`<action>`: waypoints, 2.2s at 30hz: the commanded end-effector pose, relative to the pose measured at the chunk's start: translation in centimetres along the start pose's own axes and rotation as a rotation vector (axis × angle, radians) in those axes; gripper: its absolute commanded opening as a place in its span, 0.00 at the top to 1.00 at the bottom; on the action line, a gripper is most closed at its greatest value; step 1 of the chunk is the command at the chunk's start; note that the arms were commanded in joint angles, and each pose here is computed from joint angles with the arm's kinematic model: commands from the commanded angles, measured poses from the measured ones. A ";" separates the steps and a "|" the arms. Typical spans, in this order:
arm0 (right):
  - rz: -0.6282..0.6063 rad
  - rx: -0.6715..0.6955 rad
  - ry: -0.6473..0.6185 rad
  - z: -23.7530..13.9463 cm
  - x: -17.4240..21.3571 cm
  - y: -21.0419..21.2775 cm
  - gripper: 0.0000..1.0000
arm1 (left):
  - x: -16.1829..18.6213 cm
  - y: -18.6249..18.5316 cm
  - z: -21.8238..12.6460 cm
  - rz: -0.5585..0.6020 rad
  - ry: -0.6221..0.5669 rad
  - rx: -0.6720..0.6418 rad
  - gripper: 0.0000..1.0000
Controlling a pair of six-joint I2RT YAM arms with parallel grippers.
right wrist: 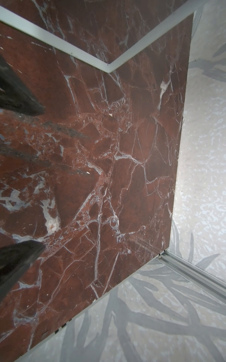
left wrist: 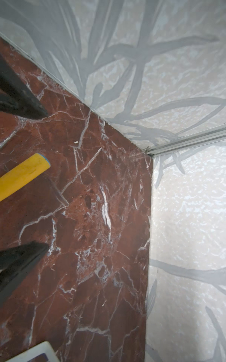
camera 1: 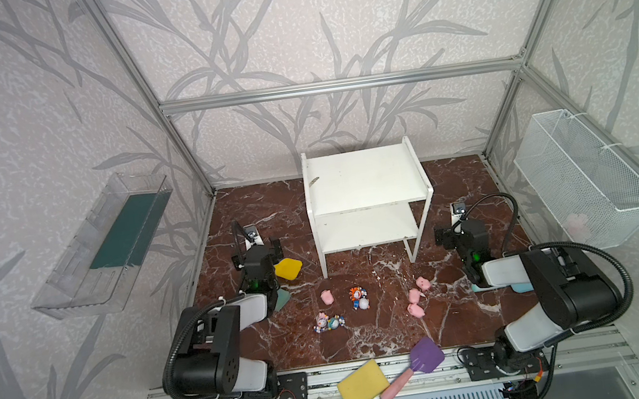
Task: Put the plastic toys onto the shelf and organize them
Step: 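Reach both grippers toward the pink pig toys near the table center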
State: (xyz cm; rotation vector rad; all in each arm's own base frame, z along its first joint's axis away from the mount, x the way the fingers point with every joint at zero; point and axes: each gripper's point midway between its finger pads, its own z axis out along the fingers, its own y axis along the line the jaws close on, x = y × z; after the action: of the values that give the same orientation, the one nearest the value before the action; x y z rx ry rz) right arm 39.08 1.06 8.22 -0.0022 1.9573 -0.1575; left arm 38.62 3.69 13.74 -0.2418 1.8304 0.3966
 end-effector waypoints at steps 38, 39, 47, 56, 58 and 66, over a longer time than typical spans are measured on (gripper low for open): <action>0.077 -0.031 0.584 -17.9 2.9 2.7 0.01 | -2.1 -1.9 -21.6 -0.313 0.525 0.541 0.01; 0.085 -0.050 0.586 -18.6 3.1 3.2 0.01 | -2.2 -2.1 -21.9 -0.322 0.519 0.554 0.01; 0.097 -0.141 0.662 -20.8 6.8 6.4 0.03 | -0.9 -4.2 -22.9 -0.327 0.562 0.638 0.01; 0.087 -0.236 0.641 -18.7 8.4 9.6 0.27 | 1.3 -6.3 -23.3 -0.288 0.606 0.679 0.01; 0.079 -0.246 0.633 -18.2 8.6 10.1 0.29 | 1.3 -6.2 -23.3 -0.283 0.598 0.679 0.01; 0.026 -0.258 0.641 -16.2 9.2 11.6 0.31 | 0.9 -7.0 -23.4 -0.264 0.580 0.724 0.01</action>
State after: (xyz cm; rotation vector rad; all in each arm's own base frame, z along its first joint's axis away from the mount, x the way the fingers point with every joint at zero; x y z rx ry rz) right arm 20.19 12.49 4.15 -0.0720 2.6448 0.0874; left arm 19.88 -11.57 17.66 -0.1059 2.3514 -0.5772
